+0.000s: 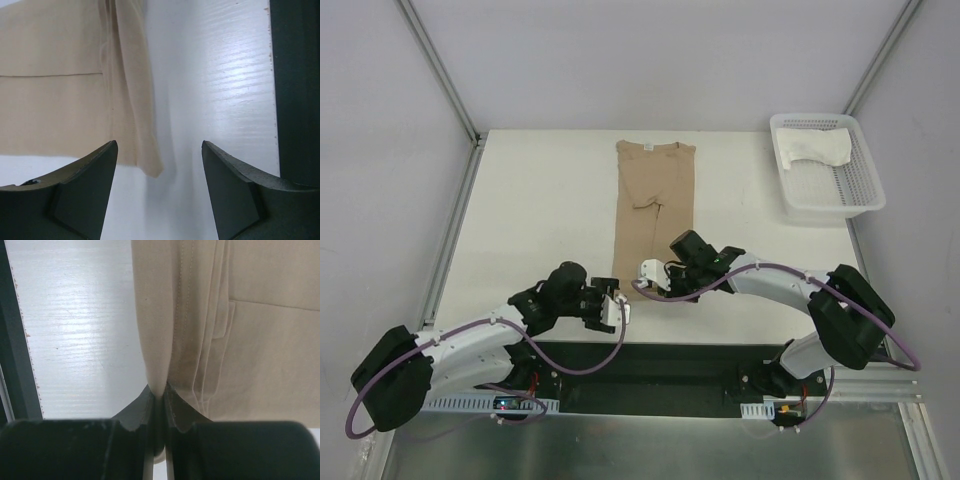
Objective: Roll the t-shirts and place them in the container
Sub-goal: Roll the T-shirt to the center of the board.
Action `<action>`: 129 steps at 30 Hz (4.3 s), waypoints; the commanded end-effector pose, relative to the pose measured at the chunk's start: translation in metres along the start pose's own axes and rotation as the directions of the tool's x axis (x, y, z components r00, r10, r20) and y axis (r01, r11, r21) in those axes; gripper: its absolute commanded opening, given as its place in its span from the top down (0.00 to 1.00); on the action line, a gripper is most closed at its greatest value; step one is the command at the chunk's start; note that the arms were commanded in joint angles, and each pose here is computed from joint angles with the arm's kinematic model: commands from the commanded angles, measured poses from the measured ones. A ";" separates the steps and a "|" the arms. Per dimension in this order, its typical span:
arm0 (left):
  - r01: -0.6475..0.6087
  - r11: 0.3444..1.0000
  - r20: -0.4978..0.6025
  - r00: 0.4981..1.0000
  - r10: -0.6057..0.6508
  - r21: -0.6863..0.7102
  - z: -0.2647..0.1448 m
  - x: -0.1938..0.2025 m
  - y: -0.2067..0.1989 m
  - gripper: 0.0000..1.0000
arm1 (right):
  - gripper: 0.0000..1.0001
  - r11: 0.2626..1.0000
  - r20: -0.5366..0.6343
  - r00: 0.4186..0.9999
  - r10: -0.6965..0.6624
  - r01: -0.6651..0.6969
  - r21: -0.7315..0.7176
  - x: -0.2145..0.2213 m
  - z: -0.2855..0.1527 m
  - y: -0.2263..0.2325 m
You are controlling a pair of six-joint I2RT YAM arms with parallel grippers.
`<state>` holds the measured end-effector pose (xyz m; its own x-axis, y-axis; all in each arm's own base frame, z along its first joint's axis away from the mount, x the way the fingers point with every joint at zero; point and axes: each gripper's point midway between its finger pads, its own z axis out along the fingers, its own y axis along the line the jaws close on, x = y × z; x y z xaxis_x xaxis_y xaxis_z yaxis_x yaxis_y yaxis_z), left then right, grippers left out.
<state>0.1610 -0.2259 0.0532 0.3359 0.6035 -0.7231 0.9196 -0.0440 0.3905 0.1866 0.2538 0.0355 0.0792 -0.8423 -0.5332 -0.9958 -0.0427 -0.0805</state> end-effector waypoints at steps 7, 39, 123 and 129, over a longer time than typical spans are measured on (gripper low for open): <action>-0.109 0.994 -0.051 0.993 0.108 -0.019 0.020 0.007 0.013 0.45 | 0.89 1.000 0.064 0.998 -0.001 0.002 -0.017 -0.019 -0.014 0.002; 0.704 0.564 -0.312 0.703 -0.639 0.432 0.006 -0.025 0.012 1.00 | 0.92 0.696 -0.112 0.882 0.457 -0.433 -0.572 0.008 -0.062 0.034; 0.048 0.967 -0.382 0.922 0.054 0.252 0.055 0.053 0.023 0.44 | 0.90 0.166 -0.620 0.447 0.645 -0.873 -0.458 0.047 -0.005 -0.036; 0.054 0.953 -0.449 0.889 0.089 0.297 0.056 0.076 0.009 0.83 | 0.74 0.162 -0.504 0.420 0.755 -0.863 -0.478 0.042 -0.018 -0.061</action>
<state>0.2316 -0.2674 0.0150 0.3126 0.8056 -0.5033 0.9396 -0.1845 0.2882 0.2392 0.2303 0.0193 -0.6856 -0.7214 0.0971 -0.3074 0.4079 0.8597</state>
